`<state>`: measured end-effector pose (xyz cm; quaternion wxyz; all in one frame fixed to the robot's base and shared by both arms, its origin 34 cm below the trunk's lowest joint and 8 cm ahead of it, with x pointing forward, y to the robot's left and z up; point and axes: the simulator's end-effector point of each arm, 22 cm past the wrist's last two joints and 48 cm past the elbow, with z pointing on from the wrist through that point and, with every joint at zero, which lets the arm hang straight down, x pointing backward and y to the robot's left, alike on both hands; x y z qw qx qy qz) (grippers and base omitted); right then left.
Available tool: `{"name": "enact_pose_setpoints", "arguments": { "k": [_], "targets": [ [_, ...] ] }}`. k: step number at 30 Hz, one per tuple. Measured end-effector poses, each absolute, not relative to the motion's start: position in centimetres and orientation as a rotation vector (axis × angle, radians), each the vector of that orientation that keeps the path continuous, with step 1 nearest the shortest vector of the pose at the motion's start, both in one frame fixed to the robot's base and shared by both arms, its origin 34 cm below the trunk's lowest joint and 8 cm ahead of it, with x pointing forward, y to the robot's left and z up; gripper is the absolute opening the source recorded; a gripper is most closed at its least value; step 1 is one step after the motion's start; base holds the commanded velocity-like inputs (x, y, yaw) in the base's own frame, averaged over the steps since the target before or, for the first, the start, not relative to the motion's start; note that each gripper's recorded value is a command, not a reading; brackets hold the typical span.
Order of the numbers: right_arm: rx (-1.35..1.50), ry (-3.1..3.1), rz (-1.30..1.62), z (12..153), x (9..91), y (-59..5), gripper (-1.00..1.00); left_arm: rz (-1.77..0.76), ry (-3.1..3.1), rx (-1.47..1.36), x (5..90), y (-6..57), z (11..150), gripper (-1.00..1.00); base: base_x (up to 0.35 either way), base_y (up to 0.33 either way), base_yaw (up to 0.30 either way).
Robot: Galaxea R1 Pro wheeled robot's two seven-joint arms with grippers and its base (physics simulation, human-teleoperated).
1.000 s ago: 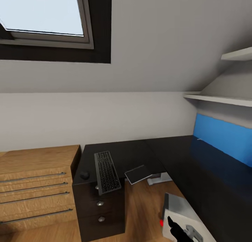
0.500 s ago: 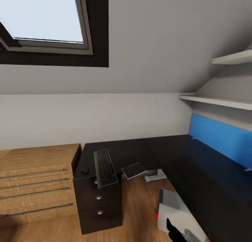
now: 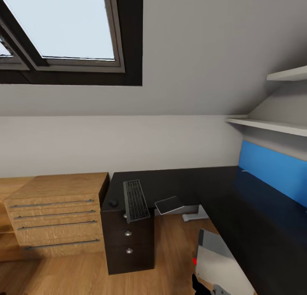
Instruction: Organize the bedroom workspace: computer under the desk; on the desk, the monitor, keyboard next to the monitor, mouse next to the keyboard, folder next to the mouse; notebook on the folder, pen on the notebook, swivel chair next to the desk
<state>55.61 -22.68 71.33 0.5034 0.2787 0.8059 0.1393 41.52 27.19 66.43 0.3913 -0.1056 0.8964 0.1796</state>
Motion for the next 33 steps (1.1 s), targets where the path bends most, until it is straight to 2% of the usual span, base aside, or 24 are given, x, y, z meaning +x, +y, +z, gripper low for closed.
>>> {"name": "enact_pose_setpoints", "arguments": {
  "k": [11, 25, 33],
  "targets": [
    [0.563, 1.911, 0.265, 73.8, 55.7, -22.6, 1.0, 0.465, 2.29, -0.26, 40.9, 27.3, 67.5, 1.0, -0.074, -0.002, 0.283],
    [0.514, 1.886, 0.239, 76.1, 55.6, -22.6, 1.0, 0.467, 2.294, -0.259, 40.6, 27.3, 69.0, 1.0, -0.309, 0.0, 0.278],
    [0.511, 1.873, 0.237, 77.4, 55.6, -22.7, 1.0, 0.426, 2.311, -0.23, 40.6, 26.9, 69.6, 1.0, -0.335, 0.047, 0.076]
  ]
}}
